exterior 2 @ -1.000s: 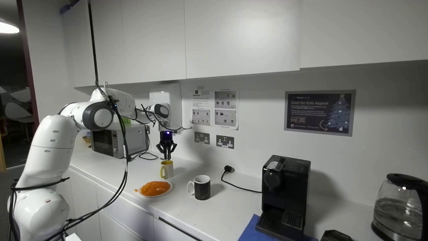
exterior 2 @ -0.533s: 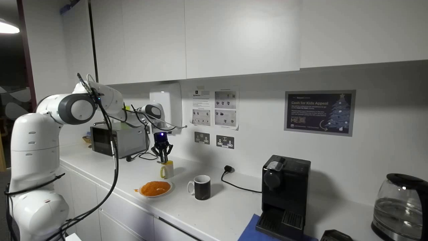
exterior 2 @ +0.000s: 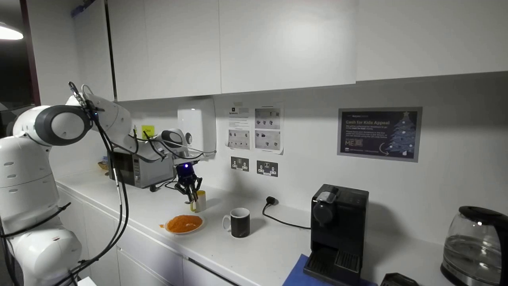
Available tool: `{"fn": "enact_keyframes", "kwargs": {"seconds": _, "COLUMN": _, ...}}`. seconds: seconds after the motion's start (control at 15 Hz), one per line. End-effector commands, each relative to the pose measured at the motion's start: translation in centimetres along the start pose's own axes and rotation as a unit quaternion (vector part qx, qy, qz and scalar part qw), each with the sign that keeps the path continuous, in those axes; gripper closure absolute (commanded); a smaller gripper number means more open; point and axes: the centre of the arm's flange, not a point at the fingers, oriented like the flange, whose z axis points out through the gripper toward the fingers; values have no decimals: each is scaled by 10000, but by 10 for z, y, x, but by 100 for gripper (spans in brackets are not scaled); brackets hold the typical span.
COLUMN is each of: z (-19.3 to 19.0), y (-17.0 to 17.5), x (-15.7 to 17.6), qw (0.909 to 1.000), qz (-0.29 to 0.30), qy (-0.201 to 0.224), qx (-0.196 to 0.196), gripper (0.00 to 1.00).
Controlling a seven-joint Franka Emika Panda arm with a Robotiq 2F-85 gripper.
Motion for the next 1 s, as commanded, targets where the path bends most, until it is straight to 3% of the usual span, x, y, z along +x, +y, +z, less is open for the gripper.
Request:
{"fn": "enact_keyframes", "kwargs": {"seconds": 0.0, "z": 25, "y": -29, "x": -21, "qw": 9995, "qz": 88, "qy": -93, "qx": -303, "gripper": 97}}
{"fn": "enact_keyframes", "kwargs": {"seconds": 0.93, "z": 74, "y": -44, "x": -5, "qw": 9975, "qz": -195, "qy": -660, "qx": -159, "gripper": 97}}
